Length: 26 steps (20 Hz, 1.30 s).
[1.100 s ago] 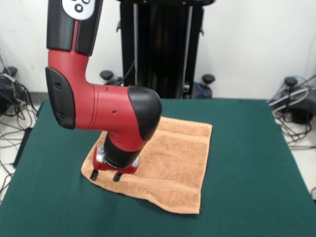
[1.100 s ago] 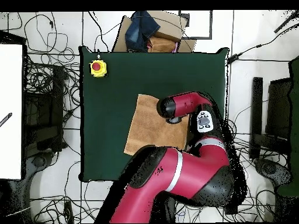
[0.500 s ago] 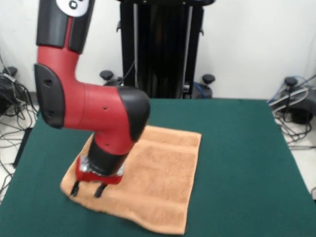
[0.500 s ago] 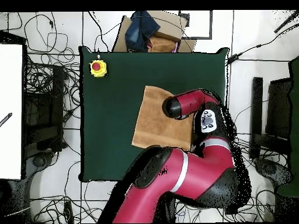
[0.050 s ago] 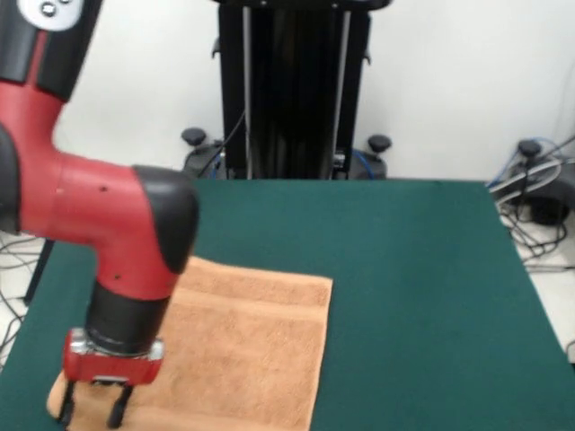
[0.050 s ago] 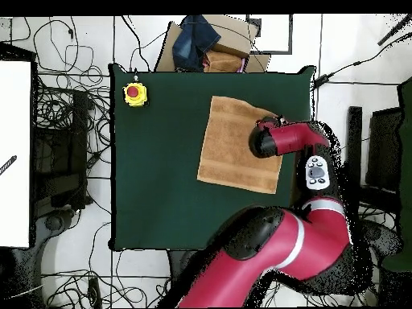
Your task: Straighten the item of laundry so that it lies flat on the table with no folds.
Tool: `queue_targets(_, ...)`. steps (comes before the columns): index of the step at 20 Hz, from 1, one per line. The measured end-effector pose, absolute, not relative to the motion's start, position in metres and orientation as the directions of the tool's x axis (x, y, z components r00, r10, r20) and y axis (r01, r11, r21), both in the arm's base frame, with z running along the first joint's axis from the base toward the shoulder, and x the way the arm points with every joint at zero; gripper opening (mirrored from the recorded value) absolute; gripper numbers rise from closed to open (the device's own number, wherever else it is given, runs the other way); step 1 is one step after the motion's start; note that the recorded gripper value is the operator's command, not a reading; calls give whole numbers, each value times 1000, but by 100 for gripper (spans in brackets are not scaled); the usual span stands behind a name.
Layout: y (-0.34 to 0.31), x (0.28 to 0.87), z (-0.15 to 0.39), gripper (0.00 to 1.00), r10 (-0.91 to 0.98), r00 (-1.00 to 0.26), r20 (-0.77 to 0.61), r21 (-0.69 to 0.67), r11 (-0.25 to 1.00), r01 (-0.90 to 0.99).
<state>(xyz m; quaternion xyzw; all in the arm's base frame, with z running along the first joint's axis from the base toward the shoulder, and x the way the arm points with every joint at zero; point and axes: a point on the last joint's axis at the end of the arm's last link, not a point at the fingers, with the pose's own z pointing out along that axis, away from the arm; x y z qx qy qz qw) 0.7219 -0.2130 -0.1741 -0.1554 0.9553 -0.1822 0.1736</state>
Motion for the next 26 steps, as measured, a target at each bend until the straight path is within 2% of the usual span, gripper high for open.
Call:
queue_targets(10,-228,726,-168,100,-477,-862,-173,-435,822,-368)
queue_targets(20,-219,714,-129,100,-362,-932,-11,-316,886,-340)
queue_targets(26,-211,715,-118,100,-369,-930,-8,-310,885,-348)
